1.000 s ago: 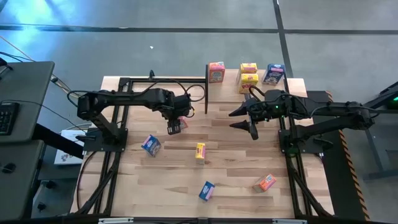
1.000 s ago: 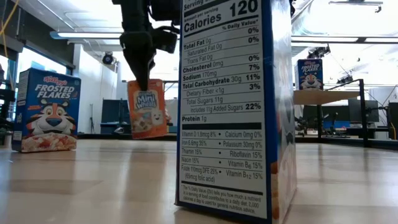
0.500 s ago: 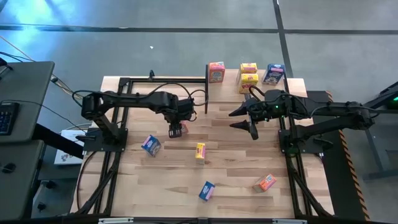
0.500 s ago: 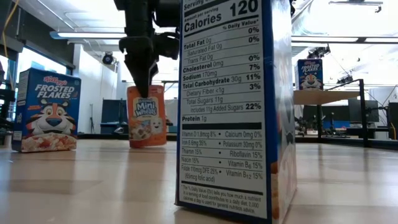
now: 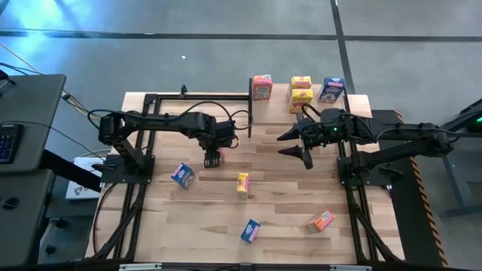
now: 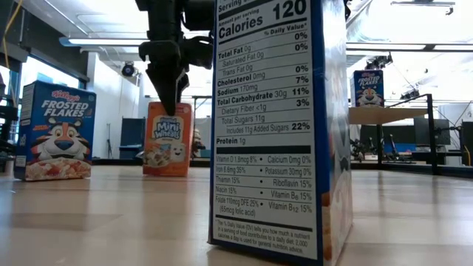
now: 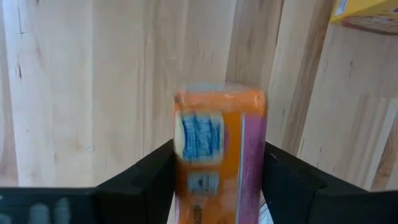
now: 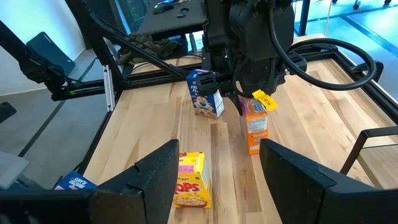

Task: Stack cereal on shelf
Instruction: Put the left orange cereal box on the shelf aligned with the orange cereal box

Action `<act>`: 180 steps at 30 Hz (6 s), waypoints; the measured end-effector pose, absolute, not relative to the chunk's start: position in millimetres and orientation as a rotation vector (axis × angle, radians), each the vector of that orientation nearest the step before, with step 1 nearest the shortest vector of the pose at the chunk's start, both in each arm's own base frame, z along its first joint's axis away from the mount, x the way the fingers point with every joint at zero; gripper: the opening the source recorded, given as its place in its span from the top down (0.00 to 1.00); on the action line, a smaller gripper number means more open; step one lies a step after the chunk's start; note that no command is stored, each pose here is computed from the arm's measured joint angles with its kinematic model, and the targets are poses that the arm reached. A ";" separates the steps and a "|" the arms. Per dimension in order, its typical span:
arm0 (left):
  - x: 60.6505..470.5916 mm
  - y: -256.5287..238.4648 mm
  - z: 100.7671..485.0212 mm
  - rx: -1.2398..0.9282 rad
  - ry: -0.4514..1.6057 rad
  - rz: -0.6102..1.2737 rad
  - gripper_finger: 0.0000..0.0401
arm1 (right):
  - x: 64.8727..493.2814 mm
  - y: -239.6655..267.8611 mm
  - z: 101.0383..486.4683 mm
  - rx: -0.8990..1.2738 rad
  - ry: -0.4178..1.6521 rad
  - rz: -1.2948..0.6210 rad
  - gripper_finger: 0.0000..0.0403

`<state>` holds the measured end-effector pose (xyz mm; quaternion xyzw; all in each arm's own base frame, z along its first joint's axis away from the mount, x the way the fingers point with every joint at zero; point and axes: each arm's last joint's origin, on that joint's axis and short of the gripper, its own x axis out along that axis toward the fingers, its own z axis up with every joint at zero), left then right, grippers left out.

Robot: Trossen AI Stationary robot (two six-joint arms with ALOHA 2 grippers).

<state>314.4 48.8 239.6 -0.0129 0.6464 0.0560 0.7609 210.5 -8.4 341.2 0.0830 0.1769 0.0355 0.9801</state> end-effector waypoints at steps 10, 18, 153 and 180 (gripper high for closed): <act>311.8 48.5 239.2 -0.055 1.432 0.142 0.50 | 210.5 -8.3 341.3 0.167 0.356 0.072 0.46; 309.5 47.7 238.9 -0.071 1.457 0.133 0.50 | 210.5 -8.4 341.3 0.167 0.356 0.071 0.46; 394.0 145.4 354.8 0.263 0.897 0.253 0.68 | 210.5 -8.3 341.2 0.167 0.357 0.071 0.46; 395.3 145.6 356.0 0.261 0.876 0.243 0.53 | 210.5 -8.3 341.2 0.167 0.357 0.072 0.46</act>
